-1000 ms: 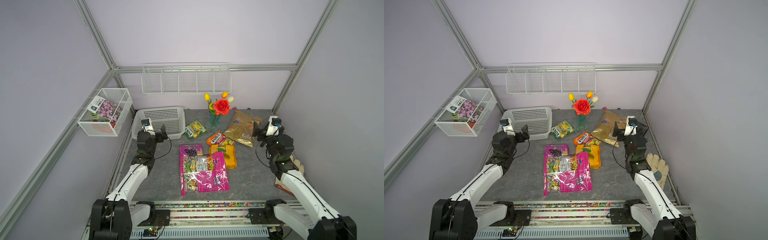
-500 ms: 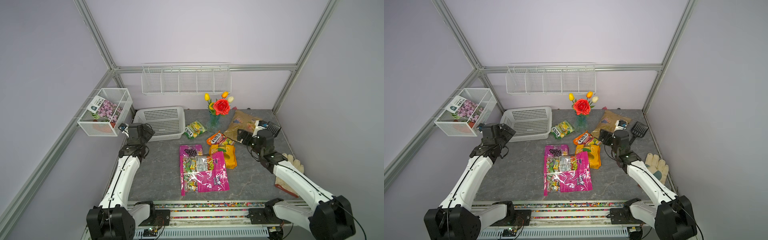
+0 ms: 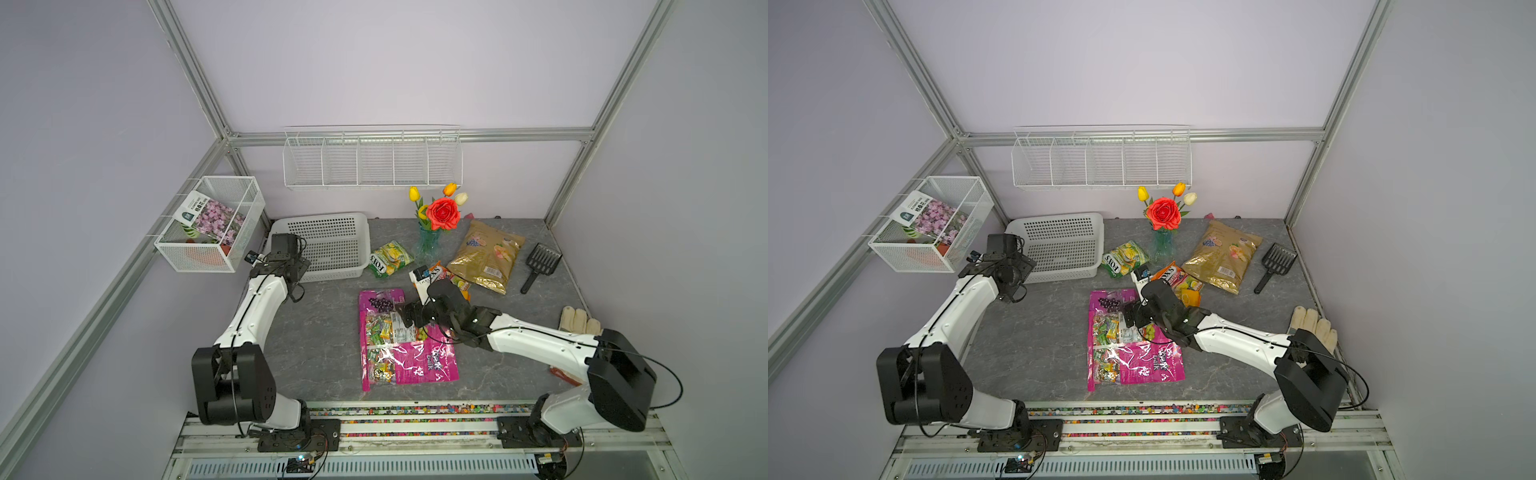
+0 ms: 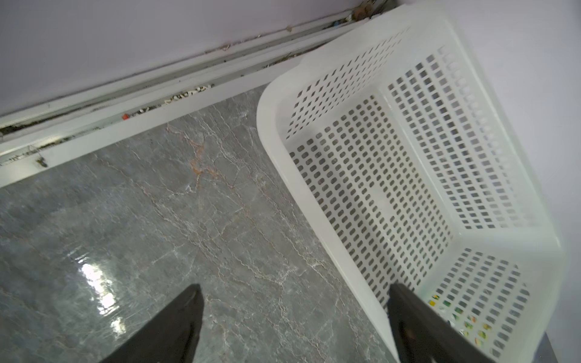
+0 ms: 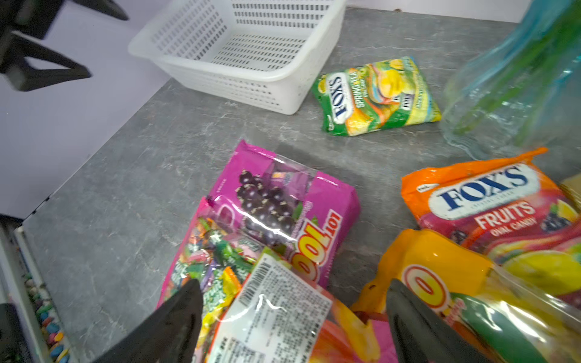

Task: Put the candies in the basket
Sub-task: Adjust the basket at the center of the board.

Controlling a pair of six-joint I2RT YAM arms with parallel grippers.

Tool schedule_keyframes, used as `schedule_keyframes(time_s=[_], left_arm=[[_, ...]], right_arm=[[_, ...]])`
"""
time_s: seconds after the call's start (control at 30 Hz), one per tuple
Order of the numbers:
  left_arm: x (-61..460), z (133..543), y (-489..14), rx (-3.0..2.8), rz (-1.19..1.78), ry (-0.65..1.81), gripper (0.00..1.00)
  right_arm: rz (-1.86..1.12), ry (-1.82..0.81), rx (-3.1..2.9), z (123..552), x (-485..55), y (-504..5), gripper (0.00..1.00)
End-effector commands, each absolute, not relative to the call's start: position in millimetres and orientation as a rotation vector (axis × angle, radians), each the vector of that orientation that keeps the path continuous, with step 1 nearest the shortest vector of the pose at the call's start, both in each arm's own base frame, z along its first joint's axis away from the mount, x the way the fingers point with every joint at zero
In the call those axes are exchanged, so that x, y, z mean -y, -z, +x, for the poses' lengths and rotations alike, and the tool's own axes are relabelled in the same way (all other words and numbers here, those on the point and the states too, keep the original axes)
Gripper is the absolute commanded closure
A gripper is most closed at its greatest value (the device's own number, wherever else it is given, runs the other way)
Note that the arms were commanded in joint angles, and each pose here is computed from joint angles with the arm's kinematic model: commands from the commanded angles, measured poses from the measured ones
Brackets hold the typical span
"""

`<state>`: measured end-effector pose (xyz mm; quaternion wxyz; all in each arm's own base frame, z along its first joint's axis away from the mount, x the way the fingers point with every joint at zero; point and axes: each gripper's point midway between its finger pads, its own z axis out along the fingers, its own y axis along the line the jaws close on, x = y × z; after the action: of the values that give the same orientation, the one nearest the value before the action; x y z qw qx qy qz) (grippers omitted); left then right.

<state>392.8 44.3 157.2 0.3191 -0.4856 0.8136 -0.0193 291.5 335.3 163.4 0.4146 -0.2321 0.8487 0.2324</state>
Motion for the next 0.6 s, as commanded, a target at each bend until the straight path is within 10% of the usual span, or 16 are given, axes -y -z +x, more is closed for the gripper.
schedule_keyframes(time_s=[0.0,0.57], left_arm=[[-48,408,-147,-2.140,-1.344,0.014,0.07],[-55,415,-94,-2.283,-1.455,-0.202,0.14]], right_arm=[[-0.653,-0.533,-2.083,292,-341,-175,0.07],[-0.606,-0.388,-2.086,297,-323,-179,0.07]])
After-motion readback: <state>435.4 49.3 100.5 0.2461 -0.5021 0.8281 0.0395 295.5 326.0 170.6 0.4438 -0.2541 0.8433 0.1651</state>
